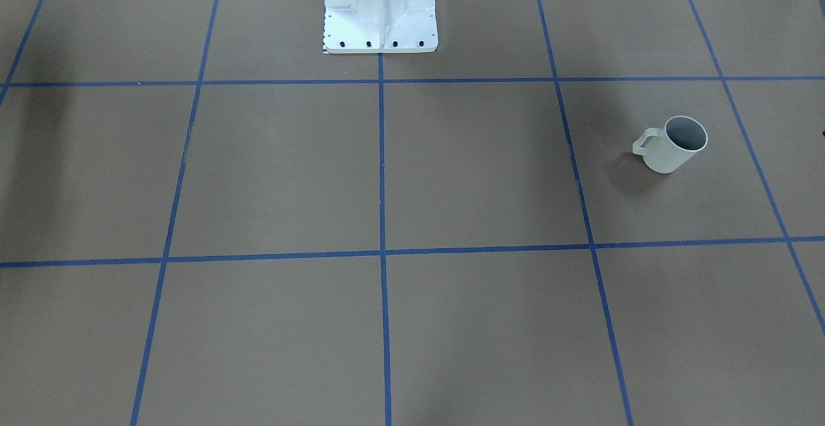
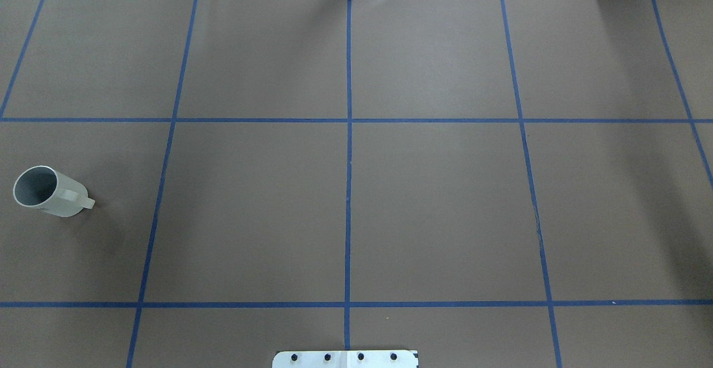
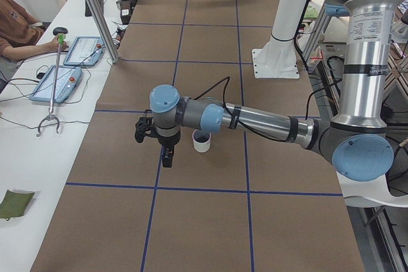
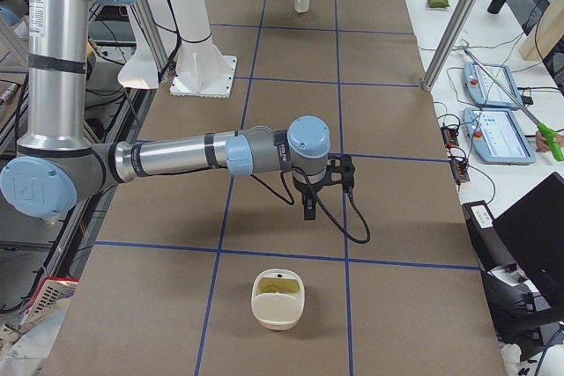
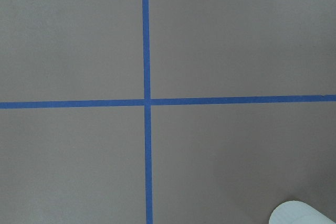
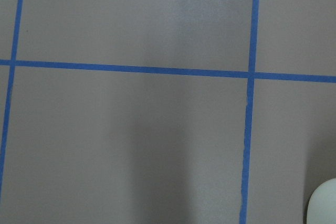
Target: Left arm hands cup to right arm to dump lemon
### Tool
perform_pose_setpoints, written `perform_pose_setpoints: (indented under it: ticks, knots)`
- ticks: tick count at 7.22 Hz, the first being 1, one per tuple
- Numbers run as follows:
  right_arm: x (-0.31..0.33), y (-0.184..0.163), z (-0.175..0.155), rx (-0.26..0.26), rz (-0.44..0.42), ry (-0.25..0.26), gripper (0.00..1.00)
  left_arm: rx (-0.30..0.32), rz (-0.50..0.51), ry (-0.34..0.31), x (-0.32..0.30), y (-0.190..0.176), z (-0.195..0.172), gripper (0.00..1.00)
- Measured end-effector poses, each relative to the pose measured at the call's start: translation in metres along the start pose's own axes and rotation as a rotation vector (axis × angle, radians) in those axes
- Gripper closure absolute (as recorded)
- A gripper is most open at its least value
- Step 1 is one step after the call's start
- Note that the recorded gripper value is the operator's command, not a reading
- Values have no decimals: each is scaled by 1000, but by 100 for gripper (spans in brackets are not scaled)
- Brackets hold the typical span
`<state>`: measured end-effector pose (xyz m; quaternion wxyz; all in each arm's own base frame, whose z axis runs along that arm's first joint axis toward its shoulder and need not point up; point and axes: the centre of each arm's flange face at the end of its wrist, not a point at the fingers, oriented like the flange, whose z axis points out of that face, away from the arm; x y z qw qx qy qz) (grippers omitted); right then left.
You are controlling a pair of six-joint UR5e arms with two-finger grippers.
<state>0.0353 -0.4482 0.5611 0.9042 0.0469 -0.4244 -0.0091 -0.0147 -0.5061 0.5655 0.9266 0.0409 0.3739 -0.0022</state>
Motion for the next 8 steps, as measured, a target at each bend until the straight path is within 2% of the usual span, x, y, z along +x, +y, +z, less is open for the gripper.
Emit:
perform_pose_setpoints:
  ticks: [8]
  knots:
    - [-20,0,-17,36,-40,4,0,36,39,9,18,-5,-17,0]
